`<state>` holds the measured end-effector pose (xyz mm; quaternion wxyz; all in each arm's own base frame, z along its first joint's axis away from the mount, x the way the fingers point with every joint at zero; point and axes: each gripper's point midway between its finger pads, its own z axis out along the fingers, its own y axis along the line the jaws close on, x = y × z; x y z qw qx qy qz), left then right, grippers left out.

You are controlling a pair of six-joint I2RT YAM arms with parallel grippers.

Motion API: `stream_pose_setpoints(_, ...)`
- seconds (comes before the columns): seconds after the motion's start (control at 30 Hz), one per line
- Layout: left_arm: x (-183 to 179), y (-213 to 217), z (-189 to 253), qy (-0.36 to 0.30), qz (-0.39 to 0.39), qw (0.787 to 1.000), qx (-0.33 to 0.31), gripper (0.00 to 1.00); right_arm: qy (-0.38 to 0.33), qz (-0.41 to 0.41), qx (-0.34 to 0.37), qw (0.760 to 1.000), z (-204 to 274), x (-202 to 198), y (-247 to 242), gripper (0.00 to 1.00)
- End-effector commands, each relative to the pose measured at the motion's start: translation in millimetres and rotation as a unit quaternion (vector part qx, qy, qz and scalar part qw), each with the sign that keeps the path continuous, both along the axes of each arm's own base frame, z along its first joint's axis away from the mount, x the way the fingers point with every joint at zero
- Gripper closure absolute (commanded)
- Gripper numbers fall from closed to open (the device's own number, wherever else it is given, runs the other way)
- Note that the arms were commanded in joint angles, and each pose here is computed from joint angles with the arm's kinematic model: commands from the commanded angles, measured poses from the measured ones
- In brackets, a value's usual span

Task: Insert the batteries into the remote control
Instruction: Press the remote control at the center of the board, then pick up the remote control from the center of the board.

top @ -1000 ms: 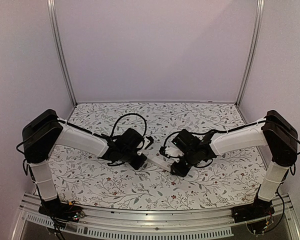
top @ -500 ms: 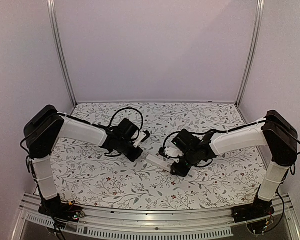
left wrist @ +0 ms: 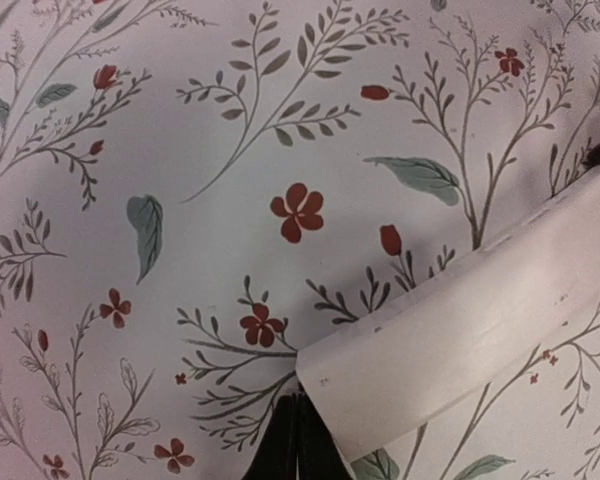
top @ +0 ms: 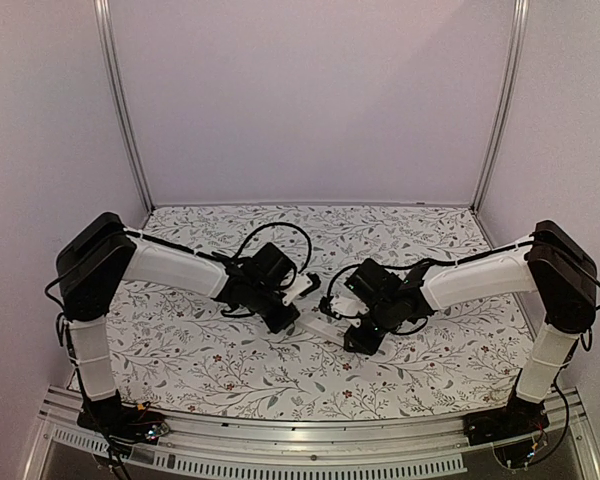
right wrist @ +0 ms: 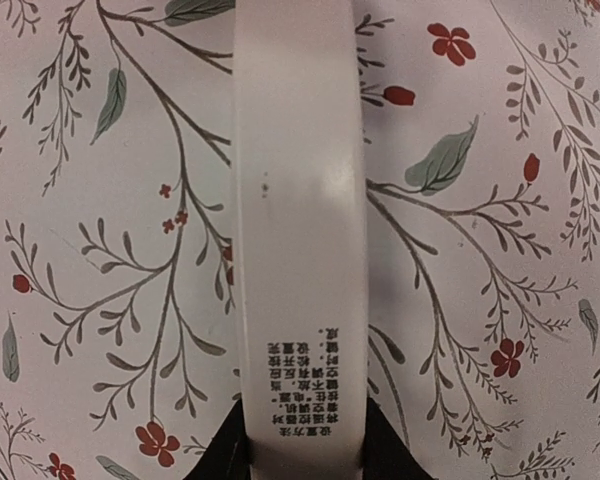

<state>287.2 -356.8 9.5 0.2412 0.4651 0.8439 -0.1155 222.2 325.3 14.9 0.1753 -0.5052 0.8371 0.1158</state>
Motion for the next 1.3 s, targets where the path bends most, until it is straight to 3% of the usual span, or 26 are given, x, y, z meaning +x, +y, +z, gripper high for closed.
stream_pose_setpoints(0.0,-22.3,4.1,-7.2,0.047,-0.022,0.999,-0.005,0.98,0.012,0.009,-0.001,1.0,-7.4,-9.1,-0.4,0.78)
stream_pose_setpoints(0.23,12.2,26.1,3.3,0.021,0.039,0.999,0.003,0.97,0.013,0.009,0.002,1.0,-5.5,-9.4,0.1,0.77)
stream_pose_setpoints(0.37,-0.9,8.9,0.8,0.025,0.004,1.0,0.005,0.96,0.014,0.009,0.002,1.0,-5.4,-9.9,0.2,0.76)
stream_pose_setpoints(0.53,-48.6,-33.5,5.2,0.059,-0.078,0.995,-0.037,0.96,0.014,0.01,0.004,1.0,-5.5,-10.0,0.6,0.76)
stream_pose_setpoints(0.73,-30.6,-3.3,19.4,0.061,-0.02,0.994,-0.085,0.95,0.014,0.013,0.009,1.0,-3.1,-10.7,1.2,0.72)
stream_pose_setpoints(0.87,-0.1,19.0,47.5,-0.002,0.033,0.995,-0.093,0.81,0.016,0.015,0.011,1.0,-3.1,-11.7,2.3,0.61)
stream_pose_setpoints(1.0,22.7,38.8,69.5,-0.024,0.09,0.99,-0.111,0.67,0.013,0.01,0.016,1.0,1.3,-10.1,3.7,0.5)
stream_pose_setpoints(1.13,31.7,46.6,91.2,-0.053,0.11,0.984,-0.128,0.6,0.008,0.008,0.022,1.0,7.9,-8.3,5.8,0.34)
stream_pose_setpoints(1.27,37.8,54.9,106.3,-0.068,0.128,0.979,-0.143,0.53,-0.003,0.01,0.022,1.0,14.0,-0.3,11.9,0.31)
